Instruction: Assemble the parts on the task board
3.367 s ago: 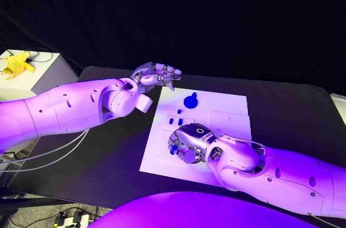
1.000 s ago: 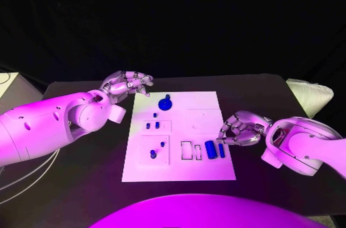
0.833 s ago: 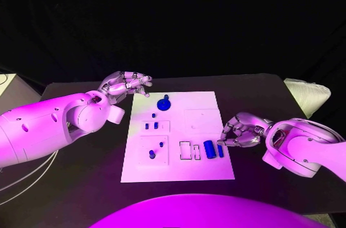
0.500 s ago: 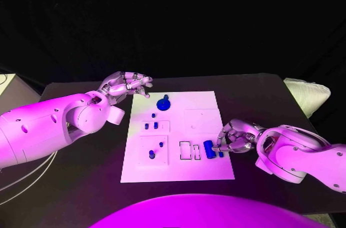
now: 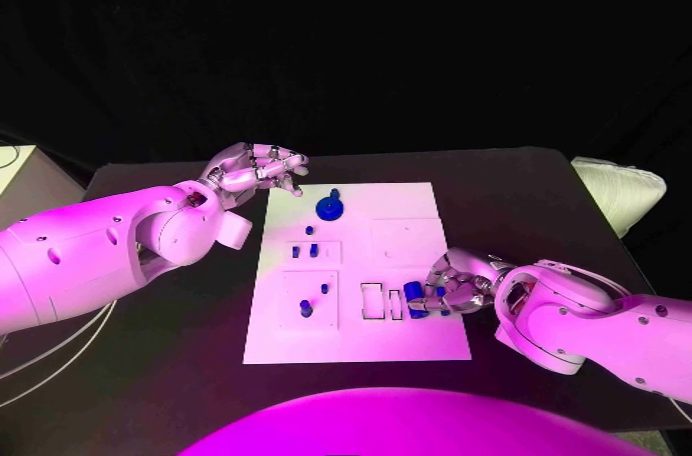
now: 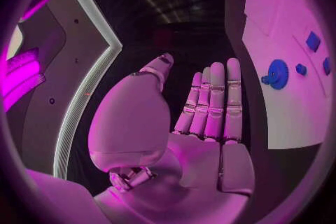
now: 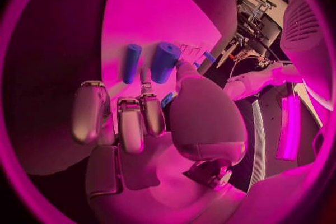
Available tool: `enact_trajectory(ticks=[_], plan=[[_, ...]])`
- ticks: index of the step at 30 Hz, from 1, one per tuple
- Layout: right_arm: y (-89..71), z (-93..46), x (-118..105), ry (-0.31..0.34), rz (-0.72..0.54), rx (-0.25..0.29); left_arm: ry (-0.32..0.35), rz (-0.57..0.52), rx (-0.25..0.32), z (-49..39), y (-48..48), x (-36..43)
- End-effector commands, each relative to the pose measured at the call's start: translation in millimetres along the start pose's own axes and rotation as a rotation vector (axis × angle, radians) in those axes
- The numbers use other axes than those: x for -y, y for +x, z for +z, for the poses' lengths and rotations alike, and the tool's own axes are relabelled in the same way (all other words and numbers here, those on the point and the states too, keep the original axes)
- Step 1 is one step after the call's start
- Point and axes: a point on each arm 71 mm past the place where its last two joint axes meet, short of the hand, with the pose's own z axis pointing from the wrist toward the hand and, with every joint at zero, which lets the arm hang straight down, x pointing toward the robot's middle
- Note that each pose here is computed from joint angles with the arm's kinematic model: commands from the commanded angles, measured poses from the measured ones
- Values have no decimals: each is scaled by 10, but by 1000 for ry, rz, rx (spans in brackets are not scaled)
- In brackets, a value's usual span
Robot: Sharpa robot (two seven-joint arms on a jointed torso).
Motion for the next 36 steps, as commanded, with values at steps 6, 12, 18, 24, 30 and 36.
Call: enact_trajectory(ticks=[6, 12, 18, 24, 30, 36], plan=[[58, 65, -44, 13, -33, -6, 2, 5, -15, 0, 19, 4], [116, 109, -71, 15, -36, -27, 1, 5, -16, -3, 18, 3], [141, 127, -53, 30, -23, -34, 0, 5, -17, -9, 16, 4], [142, 131, -43, 42, -10, -29, -1, 4, -20, -9, 21, 4], [133, 122, -34, 60, 13, -25, -1, 3, -21, -9, 22, 3], [56, 84, -30, 72, 84, -10, -3, 2, -24, -7, 26, 2]])
